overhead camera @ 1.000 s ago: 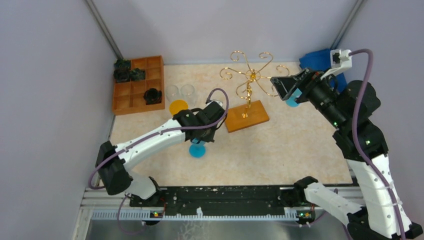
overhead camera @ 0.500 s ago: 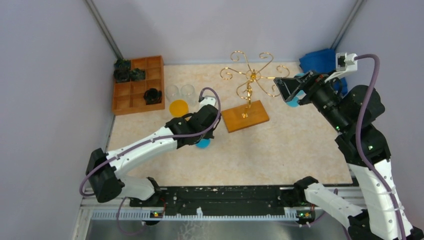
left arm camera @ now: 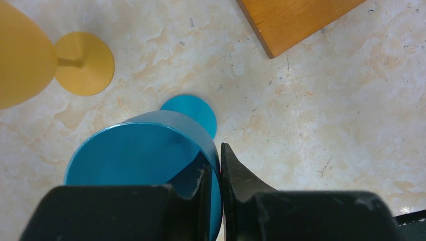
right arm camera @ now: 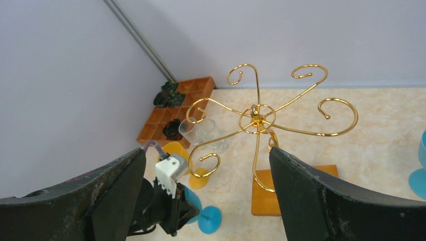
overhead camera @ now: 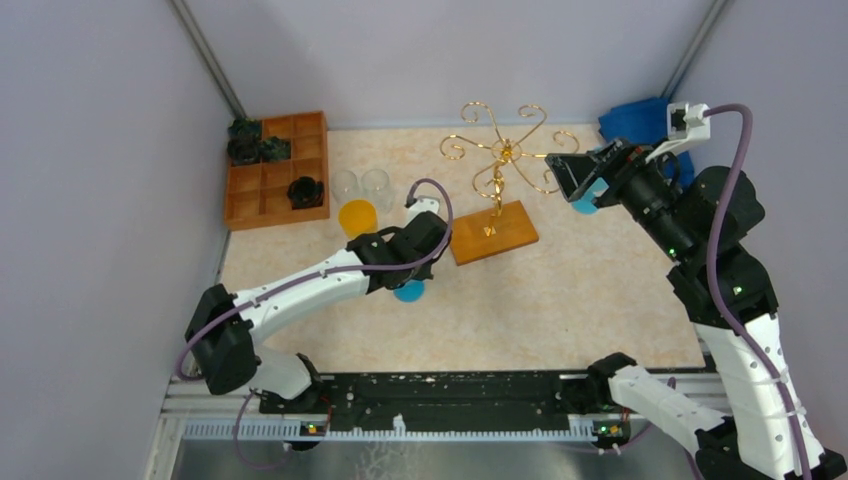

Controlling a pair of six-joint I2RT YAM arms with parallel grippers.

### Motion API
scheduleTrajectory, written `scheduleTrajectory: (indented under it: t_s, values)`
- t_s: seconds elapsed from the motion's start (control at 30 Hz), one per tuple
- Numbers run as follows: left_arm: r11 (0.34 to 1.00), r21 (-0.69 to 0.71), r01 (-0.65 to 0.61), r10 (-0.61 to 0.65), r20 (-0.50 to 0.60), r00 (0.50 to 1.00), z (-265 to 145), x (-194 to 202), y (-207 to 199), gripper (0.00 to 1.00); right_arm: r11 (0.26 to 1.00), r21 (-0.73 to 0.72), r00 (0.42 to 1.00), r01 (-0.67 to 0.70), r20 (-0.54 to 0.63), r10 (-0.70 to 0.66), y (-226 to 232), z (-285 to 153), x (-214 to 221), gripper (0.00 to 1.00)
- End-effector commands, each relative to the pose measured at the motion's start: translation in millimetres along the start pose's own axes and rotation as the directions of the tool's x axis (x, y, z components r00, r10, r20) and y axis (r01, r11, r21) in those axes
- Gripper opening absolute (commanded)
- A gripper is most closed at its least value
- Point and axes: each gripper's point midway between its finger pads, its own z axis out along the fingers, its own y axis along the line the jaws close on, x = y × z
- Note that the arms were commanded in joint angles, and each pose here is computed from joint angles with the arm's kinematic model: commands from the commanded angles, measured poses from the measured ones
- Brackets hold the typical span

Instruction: Take the wine glass off the wine glass rack

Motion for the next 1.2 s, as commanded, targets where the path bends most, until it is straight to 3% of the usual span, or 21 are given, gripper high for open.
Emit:
scheduleTrajectory:
  t_s: [0.0, 0.1, 0.37, 0.8, 1.0, 1.17]
  values:
    - [1.0, 0.006, 0.015, -0.015, -0.008, 1.0, 4, 4, -2, 0.23, 1.0, -0.027, 0.998, 0.002, 0.055, -0.001, 10, -4, -19, 0.92]
    - [1.0, 0.004, 0.015, -0.015, -0.011, 1.0, 3, 5, 0, 0.36, 1.0, -0.028, 0.999, -0.003, 0.051, 0.004, 10, -4, -17, 0.93]
    - [1.0, -0.013, 0.022, -0.022, 0.004, 1.0, -10, -3, 7, 0.58, 0.999, -0.042, 0.998, -0.002, 0.058, 0.004, 13, -7, -19, 0.99]
    - [0.989, 0.131, 0.067, -0.1, 0.259, 0.961, -114, -104, 10, 0.6, 0.999, -0.034, 0.999, -0.014, 0.045, 0.015, 14, -6, -21, 0.99]
    - [0.978, 0.19, 0.088, -0.167, 0.453, 0.876, -161, -156, 18, 0.62, 0.992, 0.123, 0.993, -0.042, 0.115, 0.028, -11, -9, -38, 0.99]
    - [0.976, 0.206, 0.068, -0.159, 0.466, 0.87, -163, -171, 8, 0.61, 0.976, 0.205, 0.988, -0.078, 0.15, 0.047, -25, -11, -45, 0.99]
